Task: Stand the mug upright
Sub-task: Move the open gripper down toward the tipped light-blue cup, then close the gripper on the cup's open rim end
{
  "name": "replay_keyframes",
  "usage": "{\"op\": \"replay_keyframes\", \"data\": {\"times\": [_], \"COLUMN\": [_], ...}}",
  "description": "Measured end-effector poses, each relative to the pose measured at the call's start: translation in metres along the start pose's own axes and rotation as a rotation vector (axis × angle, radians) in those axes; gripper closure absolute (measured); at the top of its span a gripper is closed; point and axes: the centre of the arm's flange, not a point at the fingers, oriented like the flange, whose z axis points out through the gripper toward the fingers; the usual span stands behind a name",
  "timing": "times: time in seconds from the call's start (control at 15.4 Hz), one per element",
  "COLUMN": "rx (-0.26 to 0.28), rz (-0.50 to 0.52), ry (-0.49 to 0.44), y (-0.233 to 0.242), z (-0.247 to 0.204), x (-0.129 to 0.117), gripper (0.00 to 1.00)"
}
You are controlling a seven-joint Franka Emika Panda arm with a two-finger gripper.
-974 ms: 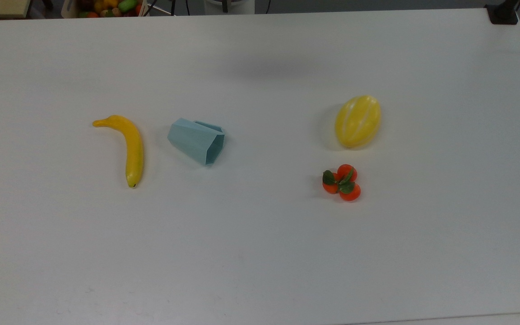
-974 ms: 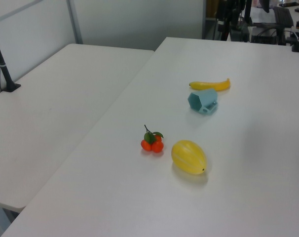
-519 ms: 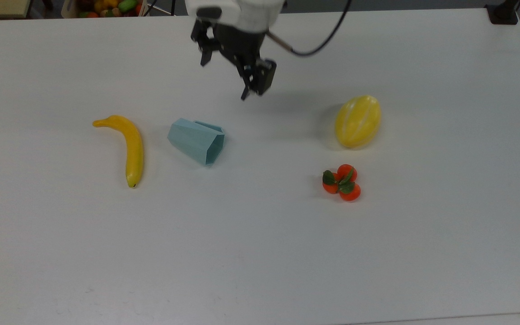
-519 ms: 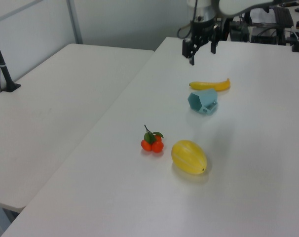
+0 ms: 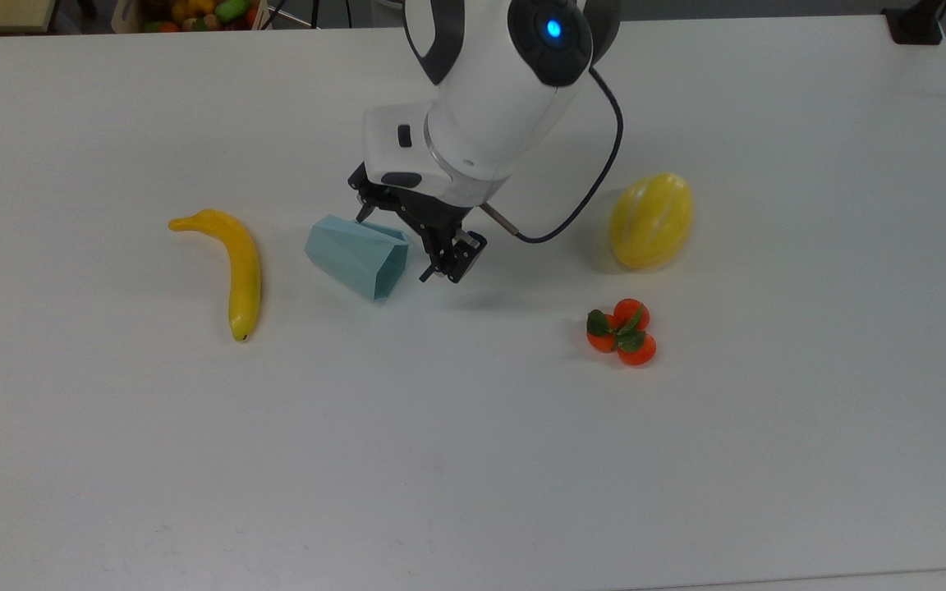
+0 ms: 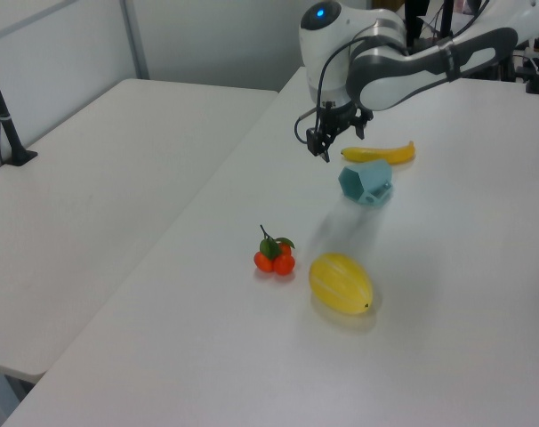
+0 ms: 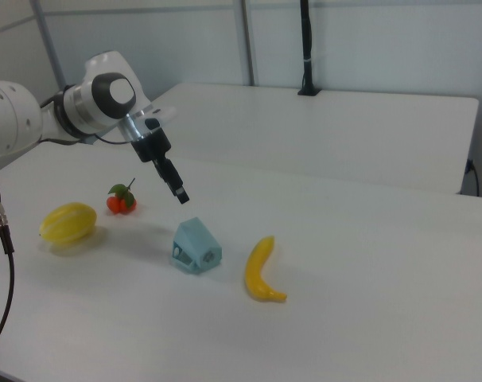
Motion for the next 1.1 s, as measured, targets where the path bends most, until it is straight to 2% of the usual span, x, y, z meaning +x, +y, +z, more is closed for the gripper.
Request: {"op": "replay_keyframes", "data": {"times": [0.52, 0.71, 0.84, 0.91, 0.97, 1.1], "rx": [-0.161, -0.198, -0.232, -0.244, -0.253, -0.254], "rz": [-0.093, -0.097, -0.108, -0.117, -0.122, -0.124], "ry": [-0.015, -0.011, -0.007, -0.009, 0.005, 0.022], "y": [-0.003, 0.007, 0.014, 0.014, 0.015, 0.020], "z": [0.073, 0.088, 0.101, 0.105, 0.104, 0.095], "x": [-0.028, -0.024, -0.024, -0.027, -0.026, -0.022], "gripper": [0.00, 0.00, 0.07, 0.15, 0.29, 0.60]}}
